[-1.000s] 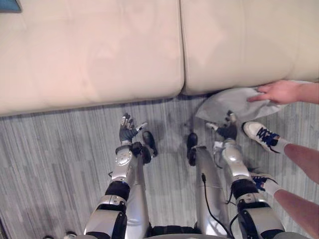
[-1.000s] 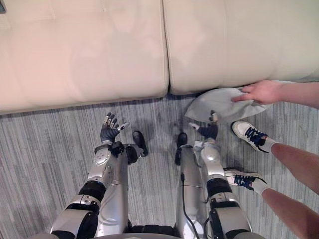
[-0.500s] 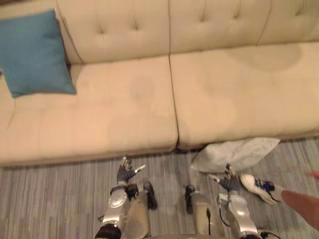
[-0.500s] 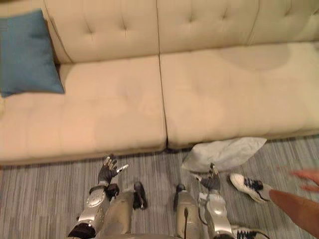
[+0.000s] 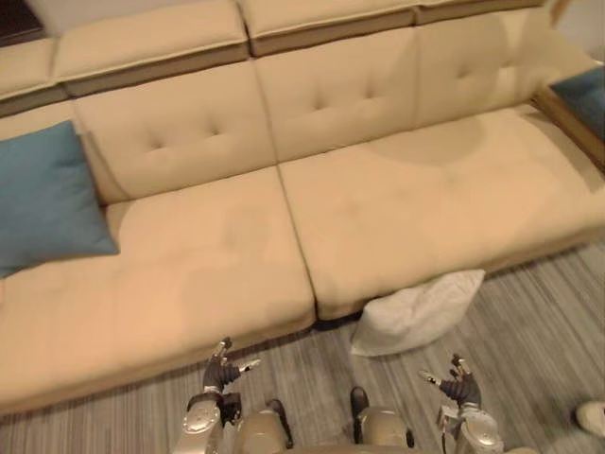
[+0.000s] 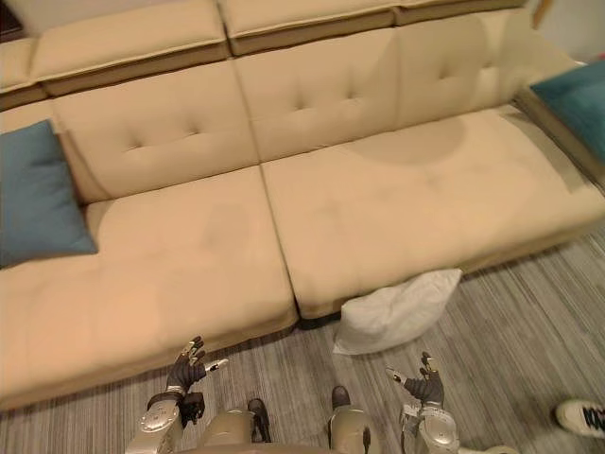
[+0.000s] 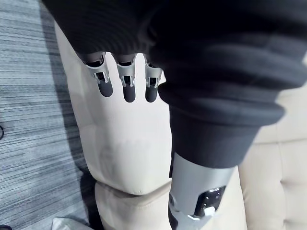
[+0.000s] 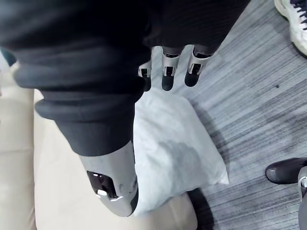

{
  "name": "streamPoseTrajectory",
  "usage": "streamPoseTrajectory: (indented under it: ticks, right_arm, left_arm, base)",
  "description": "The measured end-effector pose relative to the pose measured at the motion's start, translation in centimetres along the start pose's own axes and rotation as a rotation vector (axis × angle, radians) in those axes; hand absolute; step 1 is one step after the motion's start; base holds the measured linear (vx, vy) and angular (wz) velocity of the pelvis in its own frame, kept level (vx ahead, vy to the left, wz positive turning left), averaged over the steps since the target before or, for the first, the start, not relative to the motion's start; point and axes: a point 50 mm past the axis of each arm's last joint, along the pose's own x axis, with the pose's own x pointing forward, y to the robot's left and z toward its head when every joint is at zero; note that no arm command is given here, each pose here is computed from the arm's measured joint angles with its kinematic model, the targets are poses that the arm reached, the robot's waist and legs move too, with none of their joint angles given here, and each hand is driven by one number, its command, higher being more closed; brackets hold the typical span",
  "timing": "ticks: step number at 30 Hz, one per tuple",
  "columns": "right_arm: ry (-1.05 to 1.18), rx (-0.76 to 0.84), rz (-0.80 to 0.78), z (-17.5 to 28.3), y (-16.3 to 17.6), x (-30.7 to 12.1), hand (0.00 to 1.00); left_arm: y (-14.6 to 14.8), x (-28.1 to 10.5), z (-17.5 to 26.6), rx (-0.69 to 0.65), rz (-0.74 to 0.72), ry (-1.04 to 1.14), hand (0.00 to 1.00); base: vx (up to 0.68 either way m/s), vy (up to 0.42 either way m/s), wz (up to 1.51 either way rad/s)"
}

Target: Pick up cushions and gather them together orderly.

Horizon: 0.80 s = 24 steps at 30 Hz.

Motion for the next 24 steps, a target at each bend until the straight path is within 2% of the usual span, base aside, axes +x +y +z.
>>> streamPoseTrajectory:
  ticks: [3,7,14,16,18,19,24]
  right_arm:
    - [-0.051,0.008,0.026,1.3,0.6,0.3,0.0]
    - [-0.102,0.006,0.071,3.0,2.0,1.0,0.0]
    - [-0.05,-0.064,0.11,2.2,2.5,1.1,0.0]
    - [-0.056,-0.09,0.108,2.3,2.3,1.2,0.0]
    - [-0.078,-0.106,0.115,2.6,2.2,1.1,0.0]
    - [-0.076,-0.104,0.113,2.6,2.1,1.0,0.0]
    - [-0.168,-0.081,0.155,4.8,3.8,1.2,0.0]
  left_arm:
    - [-0.8,0.3,0.4,-0.014,-0.016,-0.013,0.0]
    - [-0.4,0.4,0.4,0.004,-0.013,-0.005,0.0]
    - [3.5,0.0,-1.0,0.076,0.072,0.09,0.0]
    - [3.5,0.1,-0.8,0.076,0.072,0.088,0.0]
    - [1.0,-0.1,-1.7,0.022,0.026,0.111,0.0]
    - [0.7,0.0,-1.6,0.015,0.019,0.105,0.0]
    - [0.3,-0.3,-1.9,-0.005,0.02,0.104,0.0]
  base:
    - [-0.15,0.123,-1.51]
    - [-0.19,0.126,-1.59]
    - [0.02,-0.063,-1.21]
    - [0.22,-0.219,-1.14]
    - [0.49,-0.269,-1.58]
    - [0.25,-0.008,-0.36]
    - [0.2,0.068,-0.35]
